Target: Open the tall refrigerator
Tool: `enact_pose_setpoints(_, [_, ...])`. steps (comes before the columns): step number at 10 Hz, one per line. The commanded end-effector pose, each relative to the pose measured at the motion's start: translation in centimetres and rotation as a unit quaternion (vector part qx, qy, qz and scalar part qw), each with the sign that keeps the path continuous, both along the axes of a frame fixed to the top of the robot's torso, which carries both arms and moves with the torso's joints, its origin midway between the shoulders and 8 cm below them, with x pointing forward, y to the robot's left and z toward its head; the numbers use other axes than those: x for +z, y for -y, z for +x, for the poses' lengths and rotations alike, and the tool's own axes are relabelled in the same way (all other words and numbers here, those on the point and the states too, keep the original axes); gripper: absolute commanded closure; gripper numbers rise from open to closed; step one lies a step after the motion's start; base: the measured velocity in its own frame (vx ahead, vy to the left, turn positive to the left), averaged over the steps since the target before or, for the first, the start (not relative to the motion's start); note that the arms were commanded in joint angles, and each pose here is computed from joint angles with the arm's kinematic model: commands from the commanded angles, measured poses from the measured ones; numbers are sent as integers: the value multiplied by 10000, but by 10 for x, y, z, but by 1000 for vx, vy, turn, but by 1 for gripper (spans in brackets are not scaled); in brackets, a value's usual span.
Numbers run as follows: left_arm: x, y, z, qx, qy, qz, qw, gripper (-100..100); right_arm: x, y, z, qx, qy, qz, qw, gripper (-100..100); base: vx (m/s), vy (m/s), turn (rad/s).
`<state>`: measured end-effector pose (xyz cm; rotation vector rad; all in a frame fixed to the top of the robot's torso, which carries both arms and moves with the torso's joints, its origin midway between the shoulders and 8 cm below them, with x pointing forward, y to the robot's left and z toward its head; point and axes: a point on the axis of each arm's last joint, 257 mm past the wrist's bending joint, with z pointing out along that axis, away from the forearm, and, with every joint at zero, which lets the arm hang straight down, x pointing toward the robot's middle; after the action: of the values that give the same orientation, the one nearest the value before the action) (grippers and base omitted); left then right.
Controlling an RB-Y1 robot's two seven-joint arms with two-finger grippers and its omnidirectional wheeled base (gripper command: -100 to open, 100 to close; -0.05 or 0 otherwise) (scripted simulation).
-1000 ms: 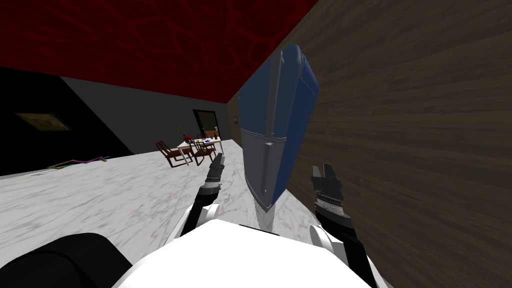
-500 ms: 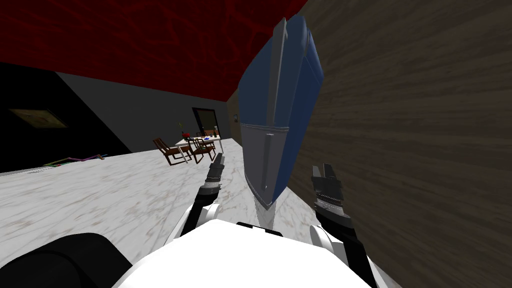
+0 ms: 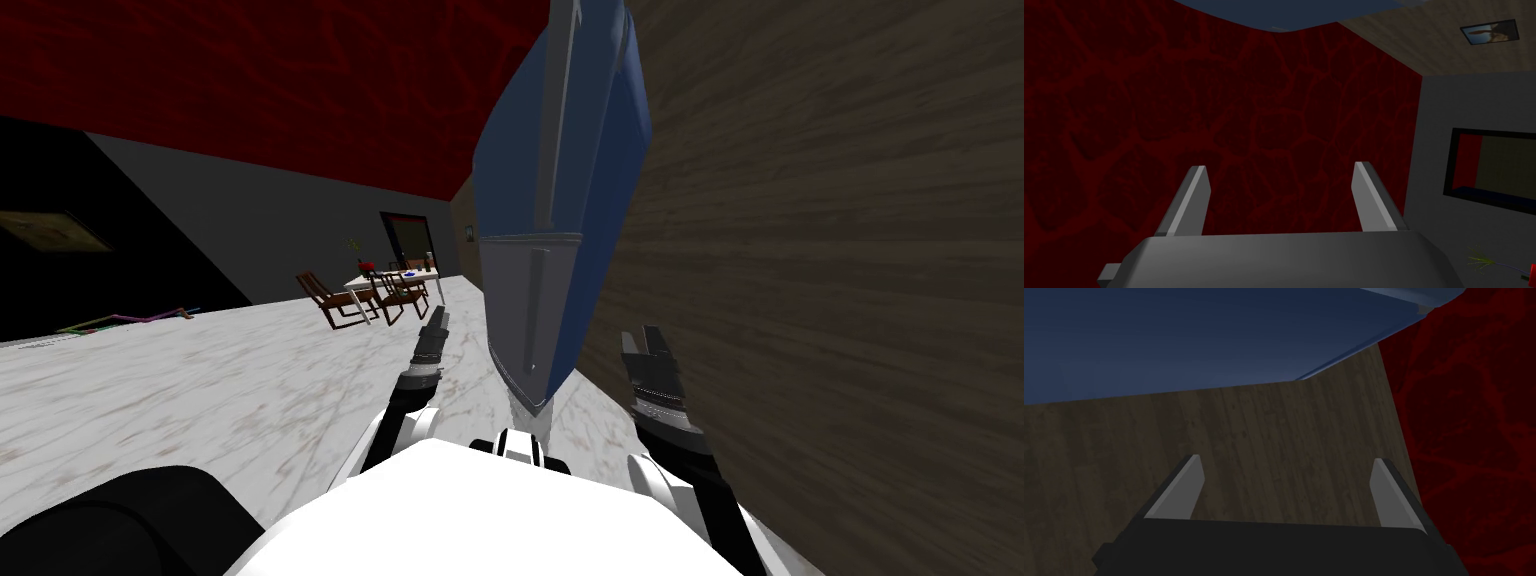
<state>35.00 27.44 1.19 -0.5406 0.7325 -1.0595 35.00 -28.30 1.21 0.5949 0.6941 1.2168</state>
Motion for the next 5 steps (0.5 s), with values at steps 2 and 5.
enact_pose_setpoints(2, [0, 0, 0, 0, 0, 0, 10000, 0, -5, -2, 8, 77, -247, -497, 9984, -100, 39, 57, -47])
enact_pose_setpoints(5, [0, 0, 0, 0, 0, 0, 10000, 0, -8, -3, 15, 106, -462, -964, 9942, -100, 30, 49, -60])
